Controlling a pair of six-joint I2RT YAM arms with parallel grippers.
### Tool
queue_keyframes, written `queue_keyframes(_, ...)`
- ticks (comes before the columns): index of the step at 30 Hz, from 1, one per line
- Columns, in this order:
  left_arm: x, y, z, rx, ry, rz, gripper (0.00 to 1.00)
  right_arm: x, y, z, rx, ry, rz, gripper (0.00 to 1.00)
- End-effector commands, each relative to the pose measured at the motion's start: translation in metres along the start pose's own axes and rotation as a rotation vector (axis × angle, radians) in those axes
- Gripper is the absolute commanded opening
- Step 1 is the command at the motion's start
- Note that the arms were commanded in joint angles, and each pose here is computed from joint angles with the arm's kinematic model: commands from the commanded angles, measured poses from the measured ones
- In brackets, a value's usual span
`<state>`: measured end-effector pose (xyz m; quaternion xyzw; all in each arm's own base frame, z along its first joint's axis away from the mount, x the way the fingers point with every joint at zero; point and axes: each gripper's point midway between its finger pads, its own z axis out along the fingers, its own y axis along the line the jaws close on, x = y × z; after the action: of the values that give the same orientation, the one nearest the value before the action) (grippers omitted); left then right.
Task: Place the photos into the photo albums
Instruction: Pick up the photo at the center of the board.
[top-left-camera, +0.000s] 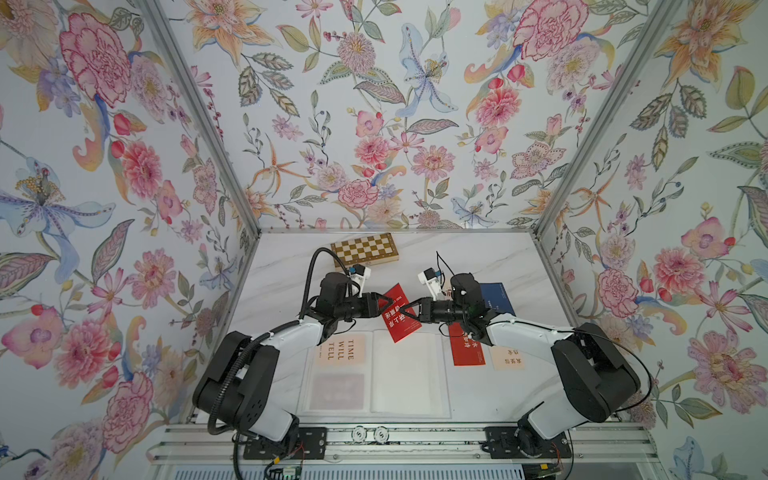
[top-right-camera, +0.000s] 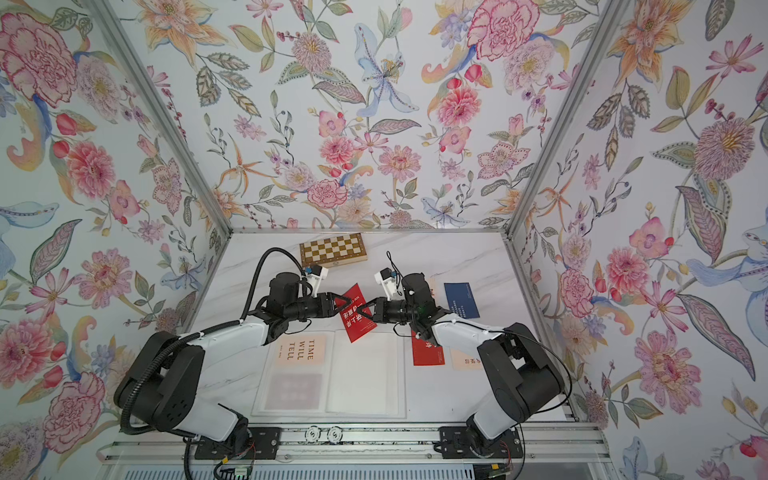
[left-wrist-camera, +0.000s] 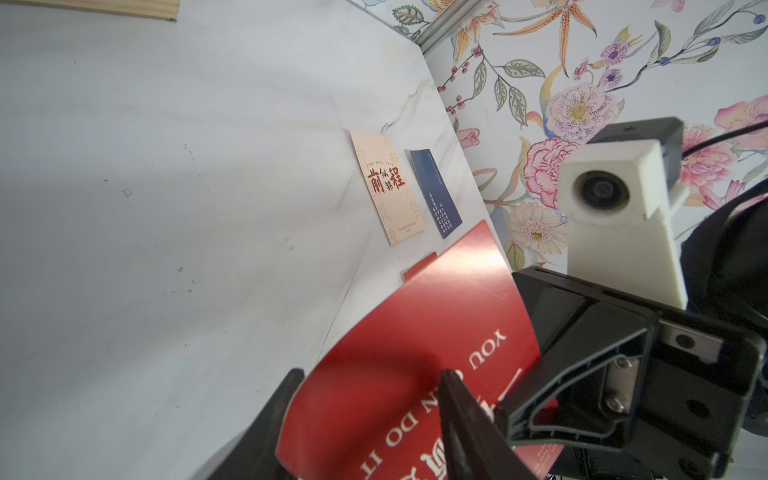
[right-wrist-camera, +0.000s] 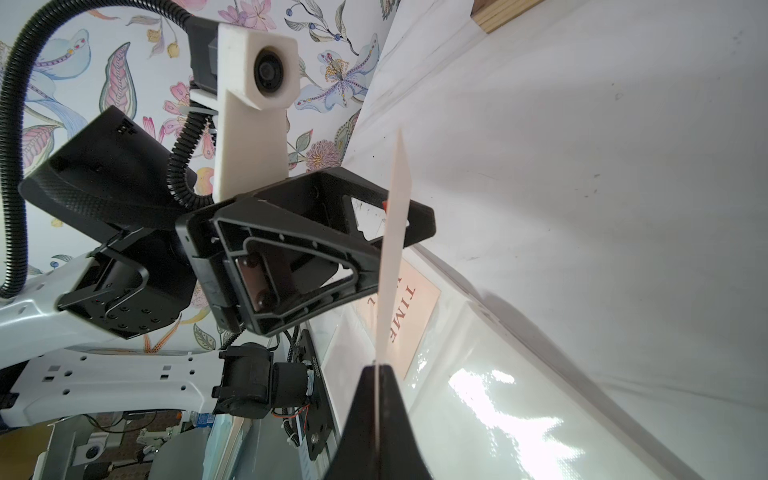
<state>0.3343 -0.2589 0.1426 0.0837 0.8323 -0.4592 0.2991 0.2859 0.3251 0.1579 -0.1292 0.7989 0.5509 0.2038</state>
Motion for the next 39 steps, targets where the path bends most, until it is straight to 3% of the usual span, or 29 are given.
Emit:
queue_keyframes(1, -0.004, -0.017, -0.007, 0.063, -0.011, 0.037, 0.44, 0.013, 0.000, 0.006, -0.035, 0.046, 0.013, 0.00)
queue_keyframes(8, -0.003, -0.021, -0.012, 0.068, -0.011, 0.042, 0.28, 0.017, -0.008, 0.007, -0.022, 0.071, 0.024, 0.00)
queue_keyframes(17, -0.007, -0.028, -0.014, 0.091, -0.012, 0.047, 0.00, 0.012, -0.011, 0.007, -0.022, 0.075, 0.031, 0.00)
queue_keyframes(19, -0.008, -0.028, -0.015, 0.092, -0.017, 0.041, 0.00, 0.011, -0.012, 0.007, -0.021, 0.074, 0.035, 0.06)
queue_keyframes(22, -0.011, -0.024, -0.018, 0.089, -0.037, 0.024, 0.00, 0.009, -0.012, 0.005, -0.019, 0.066, 0.036, 0.26)
queue_keyframes(25, -0.017, -0.016, -0.023, 0.082, -0.075, -0.012, 0.00, 0.009, -0.017, 0.003, -0.006, 0.054, 0.048, 0.35)
queue_keyframes(32, -0.032, 0.007, -0.044, 0.007, -0.175, -0.059, 0.00, 0.011, -0.042, -0.008, 0.102, -0.033, 0.127, 0.42)
queue_keyframes(39, -0.040, 0.025, -0.063, -0.077, -0.256, -0.101, 0.00, 0.022, -0.026, 0.005, 0.098, -0.079, 0.144, 0.43)
